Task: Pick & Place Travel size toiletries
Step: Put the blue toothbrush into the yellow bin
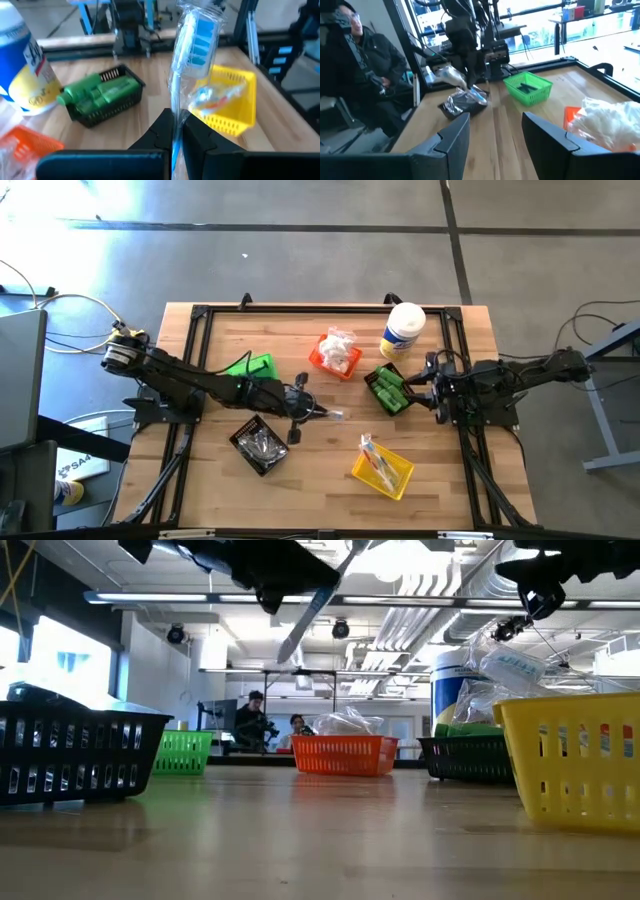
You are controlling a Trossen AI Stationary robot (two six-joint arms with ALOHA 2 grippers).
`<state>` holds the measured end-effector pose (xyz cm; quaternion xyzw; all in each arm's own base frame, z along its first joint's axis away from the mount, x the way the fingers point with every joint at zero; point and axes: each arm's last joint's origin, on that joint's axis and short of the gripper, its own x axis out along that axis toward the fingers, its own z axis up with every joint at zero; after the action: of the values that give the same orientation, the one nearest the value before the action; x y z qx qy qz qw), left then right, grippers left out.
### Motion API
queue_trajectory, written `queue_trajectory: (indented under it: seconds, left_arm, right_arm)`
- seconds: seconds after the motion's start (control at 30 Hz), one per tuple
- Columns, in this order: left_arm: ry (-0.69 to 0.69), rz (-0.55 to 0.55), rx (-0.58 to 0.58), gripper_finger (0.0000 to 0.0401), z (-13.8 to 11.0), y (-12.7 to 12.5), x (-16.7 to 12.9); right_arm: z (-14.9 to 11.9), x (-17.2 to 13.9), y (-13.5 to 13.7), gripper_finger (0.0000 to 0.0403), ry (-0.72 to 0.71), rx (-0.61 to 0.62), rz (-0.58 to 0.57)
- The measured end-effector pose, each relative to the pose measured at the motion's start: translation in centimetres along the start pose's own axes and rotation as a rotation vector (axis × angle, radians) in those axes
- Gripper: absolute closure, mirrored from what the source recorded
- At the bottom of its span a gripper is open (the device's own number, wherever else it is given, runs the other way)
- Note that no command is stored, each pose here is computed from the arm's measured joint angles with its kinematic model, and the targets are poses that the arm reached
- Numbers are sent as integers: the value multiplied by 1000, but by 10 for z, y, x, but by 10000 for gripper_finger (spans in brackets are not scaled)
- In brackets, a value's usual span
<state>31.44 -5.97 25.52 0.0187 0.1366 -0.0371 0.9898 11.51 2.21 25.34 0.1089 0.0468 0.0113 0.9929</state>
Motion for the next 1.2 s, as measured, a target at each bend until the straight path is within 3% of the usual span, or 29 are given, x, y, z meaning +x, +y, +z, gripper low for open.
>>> queue_trajectory:
  seconds: [0.2,0.7,1.0,1.2]
  left_arm:
    - [-57,17,-70,389,6,8,1]
    - [-98,7,-86,389,9,7,0]
    - [-98,6,-93,389,10,7,0]
    - [-98,6,-93,389,9,7,0]
  right_arm:
    - [1,18,4,229,-17,-3,6]
    - [-9,70,13,229,-52,-6,21]
    - [-10,93,22,229,-163,-82,171]
    - [-16,105,23,229,-206,-109,192]
